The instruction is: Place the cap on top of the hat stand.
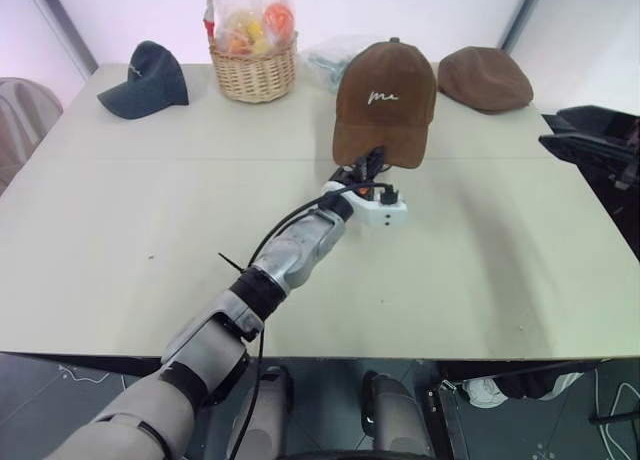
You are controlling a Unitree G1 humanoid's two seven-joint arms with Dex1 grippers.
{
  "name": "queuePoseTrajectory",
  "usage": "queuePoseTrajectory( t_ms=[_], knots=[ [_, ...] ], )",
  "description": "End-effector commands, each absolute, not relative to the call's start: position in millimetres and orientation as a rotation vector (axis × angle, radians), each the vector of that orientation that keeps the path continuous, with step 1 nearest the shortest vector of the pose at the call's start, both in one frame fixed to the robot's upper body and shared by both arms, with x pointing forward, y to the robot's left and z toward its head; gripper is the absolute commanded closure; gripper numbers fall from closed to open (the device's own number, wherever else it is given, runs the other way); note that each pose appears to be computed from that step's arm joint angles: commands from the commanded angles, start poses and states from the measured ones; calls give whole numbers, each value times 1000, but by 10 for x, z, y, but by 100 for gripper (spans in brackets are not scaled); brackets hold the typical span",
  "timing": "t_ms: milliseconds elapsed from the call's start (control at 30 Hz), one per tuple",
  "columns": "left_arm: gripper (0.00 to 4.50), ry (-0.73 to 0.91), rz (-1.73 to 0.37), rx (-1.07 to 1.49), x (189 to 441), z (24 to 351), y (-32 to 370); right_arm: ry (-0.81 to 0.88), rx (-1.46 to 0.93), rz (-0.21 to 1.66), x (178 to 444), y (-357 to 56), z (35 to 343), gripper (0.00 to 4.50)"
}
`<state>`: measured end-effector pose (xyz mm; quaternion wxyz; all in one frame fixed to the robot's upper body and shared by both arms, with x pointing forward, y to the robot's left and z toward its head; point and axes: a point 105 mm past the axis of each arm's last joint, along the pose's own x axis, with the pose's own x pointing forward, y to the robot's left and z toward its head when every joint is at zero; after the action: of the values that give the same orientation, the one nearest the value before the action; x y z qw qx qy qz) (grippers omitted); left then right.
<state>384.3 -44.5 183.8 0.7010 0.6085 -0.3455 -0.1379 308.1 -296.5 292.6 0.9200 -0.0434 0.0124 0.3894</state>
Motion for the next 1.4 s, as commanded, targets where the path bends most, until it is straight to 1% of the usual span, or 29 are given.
queuePoseTrajectory(
  t_ms=[33, 300, 400, 467, 533, 600, 633, 833, 967, 1167, 1300, 1400],
  knots=[
    [447, -813, -324, 1340, 3764, 1882, -527, -22, -108, 800, 3046, -2966, 3034, 0],
    [447, -815, -329, 1350, 3727, 1840, -445, -23, -105, 803, 3062, -2942, 3020, 0],
    [340, -829, -322, 1363, 3709, 1855, -416, -24, -100, 807, 3076, -2922, 3009, 0],
    [248, -837, -316, 1375, 3706, 1868, -403, -24, -98, 809, 3082, -2912, 3003, 0],
    [135, -841, -313, 1384, 3708, 1873, -387, -26, -96, 811, 3086, -2905, 3000, 0],
    [34, -838, -313, 1388, 3713, 1870, -366, -26, -94, 812, 3089, -2897, 2997, 0],
    [6, -835, -313, 1389, 3715, 1867, -357, -26, -94, 813, 3090, -2893, 2996, 0],
    [6, -850, -314, 1420, 3687, 1899, -253, -27, -87, 815, 3095, -2876, 2979, 0],
    [6, -828, -342, 1413, 3629, 1934, -103, -26, -83, 815, 3091, -2871, 2963, 0],
    [6, -724, -393, 1361, 3440, 2042, 323, -8, -80, 817, 3082, -2860, 2884, 0],
    [6, -603, -389, 1289, 3306, 2119, 699, 8, -78, 814, 3071, -2873, 2830, 0],
    [6, -481, -392, 1106, 3165, 2199, 1015, 21, -77, 802, 3067, -2916, 2791, 0]
  ],
)
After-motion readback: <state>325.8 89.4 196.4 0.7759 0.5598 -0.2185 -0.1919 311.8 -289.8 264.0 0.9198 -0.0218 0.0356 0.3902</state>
